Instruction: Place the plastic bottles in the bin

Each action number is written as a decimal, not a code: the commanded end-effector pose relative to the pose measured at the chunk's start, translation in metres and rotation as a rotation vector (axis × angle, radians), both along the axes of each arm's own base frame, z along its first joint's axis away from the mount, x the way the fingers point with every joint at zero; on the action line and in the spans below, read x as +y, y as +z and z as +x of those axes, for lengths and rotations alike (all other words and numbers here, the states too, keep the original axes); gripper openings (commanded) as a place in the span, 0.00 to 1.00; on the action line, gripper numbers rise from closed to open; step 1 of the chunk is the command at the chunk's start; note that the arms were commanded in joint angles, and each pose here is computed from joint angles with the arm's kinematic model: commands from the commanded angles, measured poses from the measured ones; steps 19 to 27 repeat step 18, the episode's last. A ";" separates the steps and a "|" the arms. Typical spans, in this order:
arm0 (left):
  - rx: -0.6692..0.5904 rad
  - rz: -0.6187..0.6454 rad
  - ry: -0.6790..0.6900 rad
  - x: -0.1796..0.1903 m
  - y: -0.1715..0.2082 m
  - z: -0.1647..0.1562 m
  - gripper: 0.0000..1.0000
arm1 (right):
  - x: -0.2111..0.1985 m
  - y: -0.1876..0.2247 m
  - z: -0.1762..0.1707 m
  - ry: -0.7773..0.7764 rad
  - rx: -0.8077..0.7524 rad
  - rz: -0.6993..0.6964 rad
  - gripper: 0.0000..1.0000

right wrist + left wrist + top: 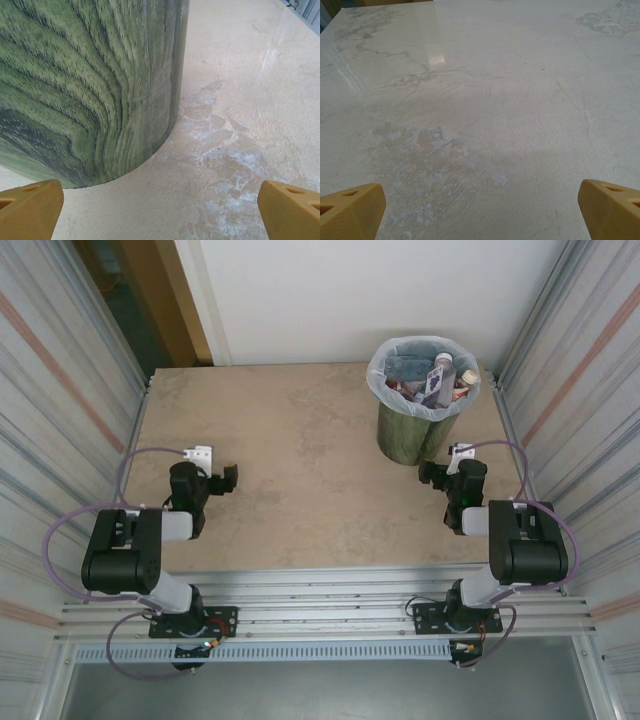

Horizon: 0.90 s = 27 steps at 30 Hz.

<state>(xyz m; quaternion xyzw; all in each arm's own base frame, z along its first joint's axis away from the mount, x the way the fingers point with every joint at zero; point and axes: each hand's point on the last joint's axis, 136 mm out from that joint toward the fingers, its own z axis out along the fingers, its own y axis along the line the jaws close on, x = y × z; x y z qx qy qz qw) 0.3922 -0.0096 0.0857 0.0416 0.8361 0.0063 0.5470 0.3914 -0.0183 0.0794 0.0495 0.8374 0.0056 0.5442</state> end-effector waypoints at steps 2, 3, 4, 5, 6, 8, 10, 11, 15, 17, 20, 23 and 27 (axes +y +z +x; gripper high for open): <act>-0.018 -0.003 0.017 0.002 0.005 0.003 0.99 | 0.001 0.003 0.004 -0.011 -0.009 0.009 0.98; -0.018 -0.003 0.016 0.001 0.005 0.003 0.99 | 0.000 0.003 0.004 -0.012 -0.007 0.009 0.98; -0.018 -0.003 0.017 0.002 0.005 0.003 0.99 | 0.001 0.003 0.004 -0.011 -0.007 0.009 0.98; -0.018 -0.002 0.014 0.001 0.005 0.004 0.99 | 0.001 0.002 0.003 -0.011 -0.005 0.008 0.98; -0.021 -0.002 0.016 0.002 0.006 0.003 0.99 | 0.001 0.003 0.004 -0.011 -0.006 0.009 0.98; -0.019 -0.003 0.016 0.001 0.005 0.003 0.99 | 0.000 0.003 0.004 -0.011 -0.006 0.008 0.98; -0.020 -0.003 0.016 0.001 0.006 0.003 0.99 | 0.001 0.002 0.004 -0.011 -0.004 0.009 0.98; -0.019 -0.004 0.016 0.002 0.006 0.003 0.99 | 0.000 0.003 0.004 -0.013 -0.005 0.011 0.98; -0.018 -0.003 0.016 0.001 0.005 0.003 0.99 | 0.000 0.002 0.004 -0.012 -0.003 0.013 0.98; -0.017 -0.003 0.016 0.001 0.005 0.003 0.99 | 0.000 0.002 0.004 -0.010 -0.003 0.014 0.98; -0.020 -0.003 0.016 0.001 0.006 0.003 0.99 | 0.000 0.002 0.004 -0.011 -0.004 0.015 0.98; -0.020 -0.003 0.016 0.001 0.006 0.003 0.99 | 0.000 0.002 0.004 -0.011 -0.004 0.015 0.98; -0.020 -0.003 0.016 0.001 0.006 0.003 0.99 | 0.000 0.002 0.004 -0.011 -0.004 0.015 0.98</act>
